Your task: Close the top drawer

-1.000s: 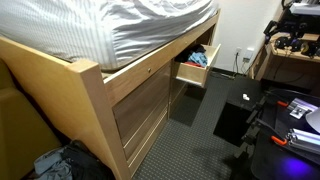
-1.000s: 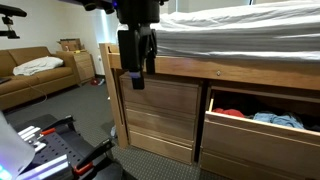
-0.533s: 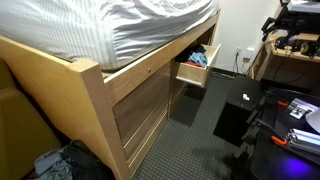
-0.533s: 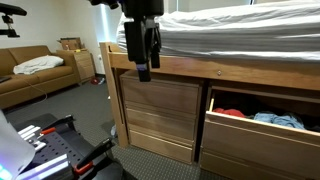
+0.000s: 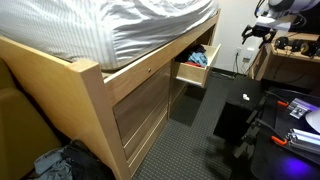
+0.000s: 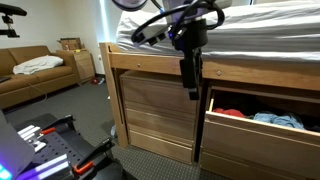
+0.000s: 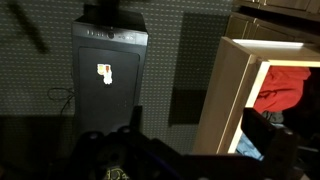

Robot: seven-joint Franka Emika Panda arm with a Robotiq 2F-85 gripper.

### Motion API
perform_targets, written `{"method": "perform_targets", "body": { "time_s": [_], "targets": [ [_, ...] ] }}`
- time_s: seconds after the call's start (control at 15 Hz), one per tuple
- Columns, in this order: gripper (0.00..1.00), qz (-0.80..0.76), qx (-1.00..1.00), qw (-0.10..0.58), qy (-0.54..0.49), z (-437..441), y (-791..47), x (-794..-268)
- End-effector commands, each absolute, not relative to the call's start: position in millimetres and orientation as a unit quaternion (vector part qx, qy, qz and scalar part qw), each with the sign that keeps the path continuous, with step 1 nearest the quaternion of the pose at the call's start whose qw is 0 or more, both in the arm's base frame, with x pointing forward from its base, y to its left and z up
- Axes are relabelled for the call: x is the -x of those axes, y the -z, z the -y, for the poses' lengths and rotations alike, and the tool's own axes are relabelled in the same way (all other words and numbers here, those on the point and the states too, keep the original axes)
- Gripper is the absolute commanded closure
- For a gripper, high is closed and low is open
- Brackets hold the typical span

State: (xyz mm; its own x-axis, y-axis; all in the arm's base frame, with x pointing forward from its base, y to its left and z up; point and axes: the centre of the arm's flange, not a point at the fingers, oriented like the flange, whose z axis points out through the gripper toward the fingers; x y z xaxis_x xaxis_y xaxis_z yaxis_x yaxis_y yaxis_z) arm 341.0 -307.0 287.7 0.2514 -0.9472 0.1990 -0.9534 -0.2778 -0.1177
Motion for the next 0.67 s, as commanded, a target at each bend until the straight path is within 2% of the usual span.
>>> {"method": "perform_targets", "body": {
  "time_s": [0.0,0.07,0.13,0.47,0.6],
  "targets": [
    [0.0,0.617,-0.782,-0.025,-0.081,344.1,-250.5,-378.0],
    [0.0,0.617,-0.783,-0.035,-0.073,342.5,-252.3,-380.4],
    [0.0,0.618,-0.781,-0.018,-0.092,319.1,-259.6,-366.5],
    [0.0,0.617,-0.782,-0.018,-0.089,321.4,-255.5,-371.4],
    [0.0,0.641,-0.765,0.001,-0.066,334.4,-226.7,-395.6]
  ]
}}
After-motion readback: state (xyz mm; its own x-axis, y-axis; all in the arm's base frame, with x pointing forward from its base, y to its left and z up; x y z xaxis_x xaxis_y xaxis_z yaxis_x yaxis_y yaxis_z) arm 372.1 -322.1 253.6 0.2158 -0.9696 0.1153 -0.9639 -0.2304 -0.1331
